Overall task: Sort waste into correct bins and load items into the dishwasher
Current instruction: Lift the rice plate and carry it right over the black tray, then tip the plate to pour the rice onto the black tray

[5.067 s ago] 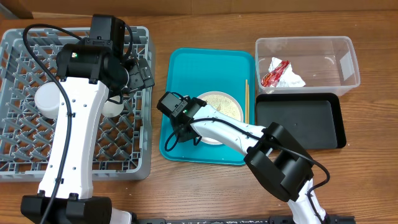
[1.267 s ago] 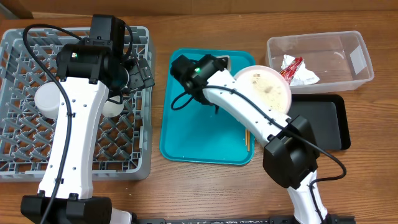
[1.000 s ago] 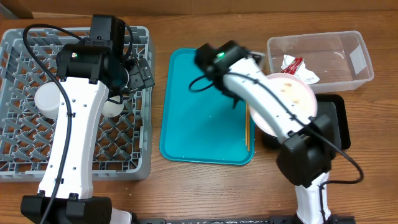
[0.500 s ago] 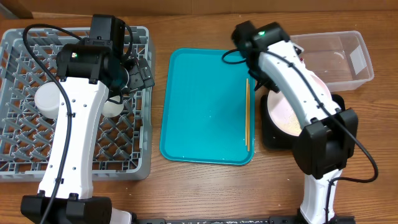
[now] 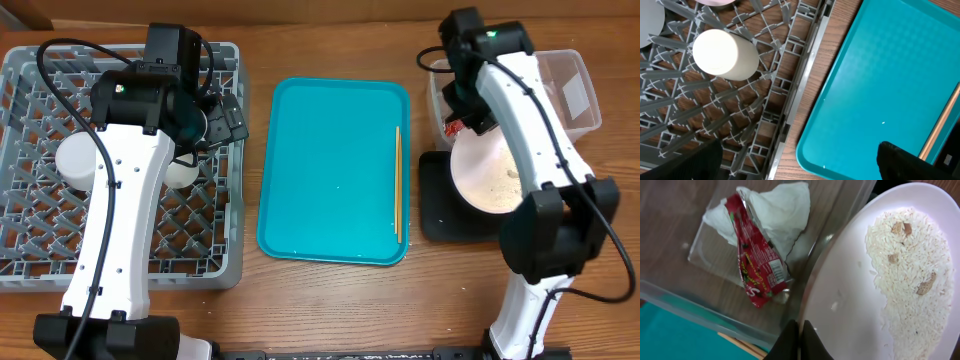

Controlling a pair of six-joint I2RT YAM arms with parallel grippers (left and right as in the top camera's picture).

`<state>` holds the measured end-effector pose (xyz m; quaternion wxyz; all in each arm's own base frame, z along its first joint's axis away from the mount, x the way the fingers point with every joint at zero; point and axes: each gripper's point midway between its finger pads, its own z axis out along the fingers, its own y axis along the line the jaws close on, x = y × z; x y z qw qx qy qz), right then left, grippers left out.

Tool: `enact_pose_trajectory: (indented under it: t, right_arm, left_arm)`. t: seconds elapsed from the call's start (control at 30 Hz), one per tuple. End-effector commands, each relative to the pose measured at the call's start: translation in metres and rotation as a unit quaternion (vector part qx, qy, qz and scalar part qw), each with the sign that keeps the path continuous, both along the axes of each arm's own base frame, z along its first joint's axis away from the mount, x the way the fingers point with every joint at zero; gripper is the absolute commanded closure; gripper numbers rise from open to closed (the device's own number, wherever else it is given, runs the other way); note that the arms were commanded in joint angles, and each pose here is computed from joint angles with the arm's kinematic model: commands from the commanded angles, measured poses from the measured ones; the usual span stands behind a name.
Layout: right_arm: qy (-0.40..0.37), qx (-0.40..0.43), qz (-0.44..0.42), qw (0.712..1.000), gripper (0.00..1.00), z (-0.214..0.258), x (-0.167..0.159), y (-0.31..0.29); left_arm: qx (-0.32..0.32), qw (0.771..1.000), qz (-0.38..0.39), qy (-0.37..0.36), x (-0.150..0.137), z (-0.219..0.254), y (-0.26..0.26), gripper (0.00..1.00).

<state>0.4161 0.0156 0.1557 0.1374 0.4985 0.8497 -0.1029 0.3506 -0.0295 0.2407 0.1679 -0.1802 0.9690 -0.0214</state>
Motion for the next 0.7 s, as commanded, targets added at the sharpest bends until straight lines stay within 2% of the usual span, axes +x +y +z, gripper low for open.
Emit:
enact_pose_trajectory:
  t: [0.0,0.67]
  right_arm:
    - [-0.067,0.013,-0.014,0.998,0.96,0.050,-0.002,-0.011]
    - [-0.087,0.132,-0.019,0.987,0.96,0.045,0.014,-0.027]
  left_arm:
    - [-0.004,1.000,0.005,0.000,0.002,0.000,-0.001,0.00]
    - [-0.004,1.000,0.005,0.000,0.002,0.000,-0.001,0.00]
